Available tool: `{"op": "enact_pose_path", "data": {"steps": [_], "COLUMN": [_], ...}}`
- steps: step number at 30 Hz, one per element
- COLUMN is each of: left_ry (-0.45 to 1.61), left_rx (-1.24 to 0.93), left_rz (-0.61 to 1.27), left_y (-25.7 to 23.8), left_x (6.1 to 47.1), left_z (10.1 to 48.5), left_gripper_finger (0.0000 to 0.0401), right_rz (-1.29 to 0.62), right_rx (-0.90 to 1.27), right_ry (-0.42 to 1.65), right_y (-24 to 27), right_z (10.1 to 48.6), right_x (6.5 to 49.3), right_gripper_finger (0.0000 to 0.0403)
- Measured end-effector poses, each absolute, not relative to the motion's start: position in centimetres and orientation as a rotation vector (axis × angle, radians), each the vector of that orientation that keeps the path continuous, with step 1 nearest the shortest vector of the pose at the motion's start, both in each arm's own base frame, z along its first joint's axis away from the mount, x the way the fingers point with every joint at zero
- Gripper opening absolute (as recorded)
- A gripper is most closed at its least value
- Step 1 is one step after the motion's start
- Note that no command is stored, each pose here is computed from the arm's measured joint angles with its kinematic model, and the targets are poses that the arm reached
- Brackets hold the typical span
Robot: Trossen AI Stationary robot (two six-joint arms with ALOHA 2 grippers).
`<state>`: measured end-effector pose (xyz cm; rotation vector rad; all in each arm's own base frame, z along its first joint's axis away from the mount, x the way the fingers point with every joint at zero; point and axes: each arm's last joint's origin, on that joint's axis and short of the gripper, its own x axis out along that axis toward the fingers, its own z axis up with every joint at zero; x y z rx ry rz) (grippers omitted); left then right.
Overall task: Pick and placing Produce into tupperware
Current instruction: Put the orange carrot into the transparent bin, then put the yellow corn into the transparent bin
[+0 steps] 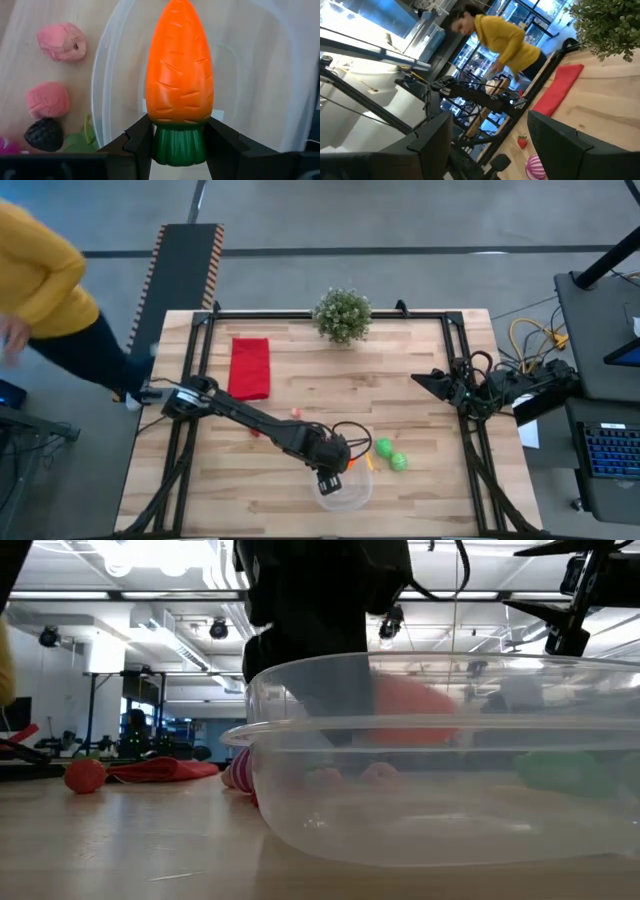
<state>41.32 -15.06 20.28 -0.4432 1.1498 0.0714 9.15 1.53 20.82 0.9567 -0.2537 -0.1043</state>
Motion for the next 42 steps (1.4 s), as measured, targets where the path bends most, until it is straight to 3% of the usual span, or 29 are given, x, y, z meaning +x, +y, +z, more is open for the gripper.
{"op": "enact_pose_path", "data": {"steps": [12, 24, 32, 42], "left_ry": [1.146, 1.111, 0.967, 0.735], "left_rx": [-0.479, -0.494, -0.521, -0.485], "left_rz": [0.093, 0.086, 0.035, 0.094], "left_y": [-14.4, -14.2, -14.0, -12.9], "left_x": [42.1, 42.4, 41.7, 38.5], "left_z": [19.3, 19.6, 25.3, 32.4], "left_gripper_finger": [0.0131, 0.0235, 0.0240, 0.0240], "right_rz": [-0.107, -0.104, 0.043, 0.183], "right_rx": [0.954, 0.984, 0.942, 0.795], "right_ry": [-0.249, -0.242, -0.209, -0.589], "right_y": [1.5, 1.5, 1.9, 1.9], "right_z": [20.8, 20.7, 21.0, 24.9], "right_x": [9.2, 9.2, 9.2, 8.5], "right_gripper_finger": [0.0249, 0.0249, 0.0249, 0.0249]}}
